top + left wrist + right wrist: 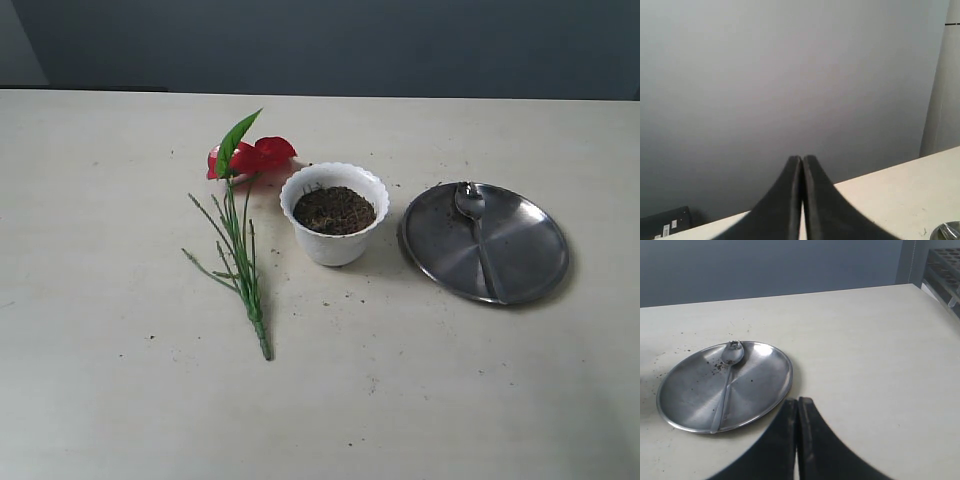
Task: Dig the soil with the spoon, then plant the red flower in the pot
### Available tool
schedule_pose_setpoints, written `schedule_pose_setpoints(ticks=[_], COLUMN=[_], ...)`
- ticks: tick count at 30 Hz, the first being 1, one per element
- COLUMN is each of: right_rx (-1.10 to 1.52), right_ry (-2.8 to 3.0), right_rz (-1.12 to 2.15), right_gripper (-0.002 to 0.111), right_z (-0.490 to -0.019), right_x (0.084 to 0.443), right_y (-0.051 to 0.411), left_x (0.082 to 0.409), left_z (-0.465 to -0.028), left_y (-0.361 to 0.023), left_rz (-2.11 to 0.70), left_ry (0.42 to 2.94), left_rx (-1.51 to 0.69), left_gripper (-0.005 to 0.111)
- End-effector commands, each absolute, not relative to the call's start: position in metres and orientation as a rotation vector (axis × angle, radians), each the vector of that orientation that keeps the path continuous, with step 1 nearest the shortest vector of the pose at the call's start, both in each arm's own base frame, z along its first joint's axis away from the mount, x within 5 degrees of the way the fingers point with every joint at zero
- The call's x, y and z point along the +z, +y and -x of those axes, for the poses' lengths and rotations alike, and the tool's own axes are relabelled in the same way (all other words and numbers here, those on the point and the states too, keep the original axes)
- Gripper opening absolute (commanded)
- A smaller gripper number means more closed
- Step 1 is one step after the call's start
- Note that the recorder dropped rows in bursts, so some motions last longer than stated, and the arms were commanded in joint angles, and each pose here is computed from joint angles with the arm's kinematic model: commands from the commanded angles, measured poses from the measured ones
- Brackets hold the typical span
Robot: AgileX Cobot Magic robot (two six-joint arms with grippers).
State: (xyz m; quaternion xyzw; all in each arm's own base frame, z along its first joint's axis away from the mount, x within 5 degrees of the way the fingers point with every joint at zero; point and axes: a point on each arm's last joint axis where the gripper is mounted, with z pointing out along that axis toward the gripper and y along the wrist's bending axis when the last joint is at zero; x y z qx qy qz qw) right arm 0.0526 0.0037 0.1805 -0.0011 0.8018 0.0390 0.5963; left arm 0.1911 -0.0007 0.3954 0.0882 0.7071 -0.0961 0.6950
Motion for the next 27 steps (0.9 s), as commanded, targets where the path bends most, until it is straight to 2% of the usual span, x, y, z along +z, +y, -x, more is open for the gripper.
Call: schedule_pose_setpoints(ticks=[1, 20, 27], right_rx=[0.091, 0.091, 0.091], right_ry=[1.848, 1.85, 1.85], right_rz=[0.01, 0.009, 0.009], right_gripper=[0.0, 0.0, 0.0], right_z=[-0.053, -0.053, -0.053], right_x=[0.18, 0.18, 0.18], right_y=[0.004, 0.004, 0.004], left_x=[0.405, 0.407, 0.418], left_z=[-0.197, -0.198, -0.202], left_y=[0.002, 0.004, 0.005], left_rz=[-0.156, -0.109, -0.09], left_ry=[1.563, 1.548, 1.413], left_rx=[-0.223, -0.254, -0.284], left_gripper=[0.0, 0.0, 0.0])
